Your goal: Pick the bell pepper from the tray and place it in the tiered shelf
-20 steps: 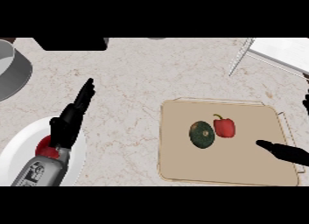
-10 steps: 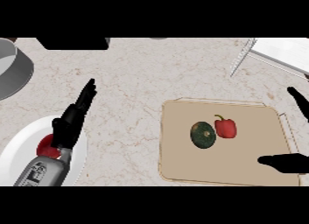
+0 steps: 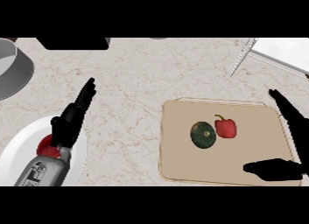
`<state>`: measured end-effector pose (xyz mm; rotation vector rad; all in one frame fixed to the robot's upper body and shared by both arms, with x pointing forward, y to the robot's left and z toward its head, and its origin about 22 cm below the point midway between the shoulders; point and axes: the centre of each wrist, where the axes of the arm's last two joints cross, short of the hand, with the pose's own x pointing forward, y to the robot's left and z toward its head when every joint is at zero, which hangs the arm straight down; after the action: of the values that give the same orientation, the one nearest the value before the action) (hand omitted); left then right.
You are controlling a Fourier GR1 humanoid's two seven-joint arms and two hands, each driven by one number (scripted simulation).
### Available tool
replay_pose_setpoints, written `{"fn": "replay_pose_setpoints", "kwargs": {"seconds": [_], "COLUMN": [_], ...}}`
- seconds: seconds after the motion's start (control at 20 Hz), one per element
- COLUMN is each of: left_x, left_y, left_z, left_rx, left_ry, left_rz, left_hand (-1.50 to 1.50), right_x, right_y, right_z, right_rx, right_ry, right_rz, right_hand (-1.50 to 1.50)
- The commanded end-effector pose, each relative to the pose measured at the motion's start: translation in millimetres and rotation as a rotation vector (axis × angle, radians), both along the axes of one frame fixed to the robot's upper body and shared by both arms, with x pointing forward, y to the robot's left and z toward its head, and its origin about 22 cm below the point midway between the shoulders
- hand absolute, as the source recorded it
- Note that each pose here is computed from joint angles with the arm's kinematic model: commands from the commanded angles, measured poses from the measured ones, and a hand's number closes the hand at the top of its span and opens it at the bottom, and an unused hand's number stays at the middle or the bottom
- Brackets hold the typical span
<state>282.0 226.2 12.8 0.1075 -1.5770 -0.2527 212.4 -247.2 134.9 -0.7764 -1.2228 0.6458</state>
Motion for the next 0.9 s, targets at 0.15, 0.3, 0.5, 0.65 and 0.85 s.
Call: {"fn": "replay_pose_setpoints", "kwargs": {"seconds": [0.15, 0.3, 0.5, 0.65, 0.85], "left_x": [13.3, -0.5, -5.7, 9.1, -13.0], "left_y": [-5, -16, -6, -5, -4], "left_z": [10, 2, 18, 9, -4], "left_rx": [0.021, 0.003, 0.004, 0.005, 0.014], "left_ry": [0.004, -0.008, 0.005, 0.020, 0.004], "left_rz": [0.005, -0.007, 0.009, -0.006, -0.003], "left_hand": [0.00, 0.00, 0.00, 0.00, 0.00], "right_x": [-1, 5, 4, 3, 15], "right_y": [28, 42, 49, 33, 29], "right_z": [8, 5, -7, -21, -15], "right_rx": [-0.024, -0.058, -0.023, -0.024, -0.027], "right_ry": [-0.018, -0.013, -0.006, -0.005, 0.011], "right_rz": [-0.020, -0.035, -0.058, -0.046, -0.053], "right_hand": [-1.50, -1.50, -1.50, -1.50, -1.50]}}
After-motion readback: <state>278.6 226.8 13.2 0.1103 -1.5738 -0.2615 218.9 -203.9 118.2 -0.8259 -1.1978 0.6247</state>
